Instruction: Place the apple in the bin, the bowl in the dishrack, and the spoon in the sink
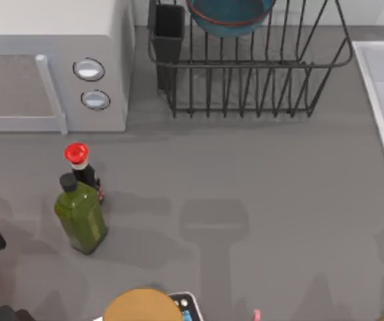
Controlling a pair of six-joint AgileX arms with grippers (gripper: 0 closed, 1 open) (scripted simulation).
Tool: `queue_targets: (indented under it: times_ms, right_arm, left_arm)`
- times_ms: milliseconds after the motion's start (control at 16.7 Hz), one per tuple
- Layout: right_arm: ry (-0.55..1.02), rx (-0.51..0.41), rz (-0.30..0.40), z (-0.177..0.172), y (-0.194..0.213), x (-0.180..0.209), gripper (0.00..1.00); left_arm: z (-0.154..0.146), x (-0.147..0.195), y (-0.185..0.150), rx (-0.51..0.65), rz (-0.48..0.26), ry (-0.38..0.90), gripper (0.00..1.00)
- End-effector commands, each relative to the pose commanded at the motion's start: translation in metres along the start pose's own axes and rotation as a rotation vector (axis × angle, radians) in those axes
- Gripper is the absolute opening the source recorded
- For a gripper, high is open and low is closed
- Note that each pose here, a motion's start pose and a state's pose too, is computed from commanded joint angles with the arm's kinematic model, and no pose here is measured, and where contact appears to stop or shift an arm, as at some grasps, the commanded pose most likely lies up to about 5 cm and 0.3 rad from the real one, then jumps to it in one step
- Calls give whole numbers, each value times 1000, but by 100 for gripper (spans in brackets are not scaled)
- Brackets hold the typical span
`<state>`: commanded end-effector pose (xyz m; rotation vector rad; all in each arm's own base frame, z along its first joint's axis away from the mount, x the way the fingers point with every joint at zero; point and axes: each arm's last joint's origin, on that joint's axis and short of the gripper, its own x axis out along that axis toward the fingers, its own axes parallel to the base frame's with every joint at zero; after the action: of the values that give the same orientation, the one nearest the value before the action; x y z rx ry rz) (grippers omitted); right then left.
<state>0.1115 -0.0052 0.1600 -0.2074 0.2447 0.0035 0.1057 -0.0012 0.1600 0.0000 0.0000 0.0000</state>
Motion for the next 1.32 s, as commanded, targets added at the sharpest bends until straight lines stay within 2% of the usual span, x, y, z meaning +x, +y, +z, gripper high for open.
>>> queue_targets:
  times_ms: [180,360,540,660,780,960,1080,1200,1320]
  right_arm:
    - [223,-220,40,3,-6,6,100]
    - [460,-498,152,8,-16,13,100]
    - [659,-816,364,14,-27,23,100]
    - [752,-1005,553,17,-36,31,100]
    - [803,-1150,752,20,-44,40,100]
    - [808,-1298,1012,25,-57,52,100]
    - [782,-1361,1140,29,-65,59,100]
    - [749,-1405,1226,32,-72,65,100]
    - [724,-1431,1278,34,-77,68,100]
  left_arm:
    - [0,0,0,0,0,0,100]
    - [0,0,0,0,0,0,100]
    - [0,0,0,0,0,0,100]
    - [0,0,0,0,0,0,100]
    - [0,0,0,0,0,0,100]
    - [0,0,0,0,0,0,100]
    - [0,0,0,0,0,0,100]
    - [0,0,0,0,0,0,100]
    - [0,0,0,0,0,0,100]
